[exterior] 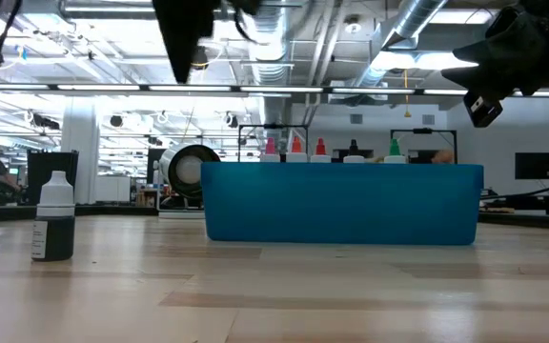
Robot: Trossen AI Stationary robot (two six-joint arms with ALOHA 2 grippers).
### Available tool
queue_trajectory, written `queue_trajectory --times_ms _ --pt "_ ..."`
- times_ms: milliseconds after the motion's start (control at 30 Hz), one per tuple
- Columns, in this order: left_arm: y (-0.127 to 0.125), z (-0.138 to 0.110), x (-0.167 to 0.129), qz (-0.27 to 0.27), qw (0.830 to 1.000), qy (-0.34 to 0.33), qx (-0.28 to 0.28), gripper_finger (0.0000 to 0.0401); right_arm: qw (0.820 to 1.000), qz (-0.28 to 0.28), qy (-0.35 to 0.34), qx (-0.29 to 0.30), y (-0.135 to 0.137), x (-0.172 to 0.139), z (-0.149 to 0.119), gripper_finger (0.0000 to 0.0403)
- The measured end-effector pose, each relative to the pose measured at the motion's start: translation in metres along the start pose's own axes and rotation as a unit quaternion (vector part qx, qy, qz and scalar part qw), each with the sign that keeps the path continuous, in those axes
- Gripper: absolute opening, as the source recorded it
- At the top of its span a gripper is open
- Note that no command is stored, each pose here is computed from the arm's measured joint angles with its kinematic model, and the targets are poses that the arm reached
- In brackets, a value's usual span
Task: Pick & Place food coloring
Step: Put the small blue food coloring bottle into the blue bin
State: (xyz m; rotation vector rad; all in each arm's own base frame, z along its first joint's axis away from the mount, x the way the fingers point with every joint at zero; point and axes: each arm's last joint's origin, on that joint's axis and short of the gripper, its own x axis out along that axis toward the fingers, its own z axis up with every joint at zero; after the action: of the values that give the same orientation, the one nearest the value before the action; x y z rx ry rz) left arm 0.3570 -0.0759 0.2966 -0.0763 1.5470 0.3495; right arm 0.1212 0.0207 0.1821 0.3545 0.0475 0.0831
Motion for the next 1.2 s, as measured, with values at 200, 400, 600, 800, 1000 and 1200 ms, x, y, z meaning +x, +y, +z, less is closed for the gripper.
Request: queue_trajectory --times_ms 200,400,600,800,1000,1200 --pt "-0.020 -0.039 -0.038 0.001 0.996 -0.070 -0.053 0.0124 1.000 0.000 0.000 0.000 0.000 0.000 0.000 0.0102" --pt "-0.047 -0.069 -0.052 -0.019 0.990 -0.094 -0.107 0.0124 1.000 0.001 0.001 0.000 0.000 0.000 0.000 0.0102" --pt "-0.076 -0.099 -0.030 0.013 0.982 -0.079 -0.173 0.0124 1.000 0.000 0.002 0.000 0.000 0.000 0.000 0.0102" --pt "-0.097 -0.128 0.003 0.044 0.973 -0.070 -0.215 0.0124 1.000 -0.008 0.020 -0.011 -0.002 0.000 -0.004 0.0102" --pt "-0.121 -0.140 0.027 -0.023 0.971 -0.105 -0.214 0.0124 0.999 -0.011 0.029 0.034 -0.002 0.000 -0.006 0.0102" --pt "-0.132 -0.154 0.046 -0.041 0.973 -0.102 -0.205 0.0124 0.998 -0.011 0.029 0.052 -0.002 0.000 -0.006 0.0102"
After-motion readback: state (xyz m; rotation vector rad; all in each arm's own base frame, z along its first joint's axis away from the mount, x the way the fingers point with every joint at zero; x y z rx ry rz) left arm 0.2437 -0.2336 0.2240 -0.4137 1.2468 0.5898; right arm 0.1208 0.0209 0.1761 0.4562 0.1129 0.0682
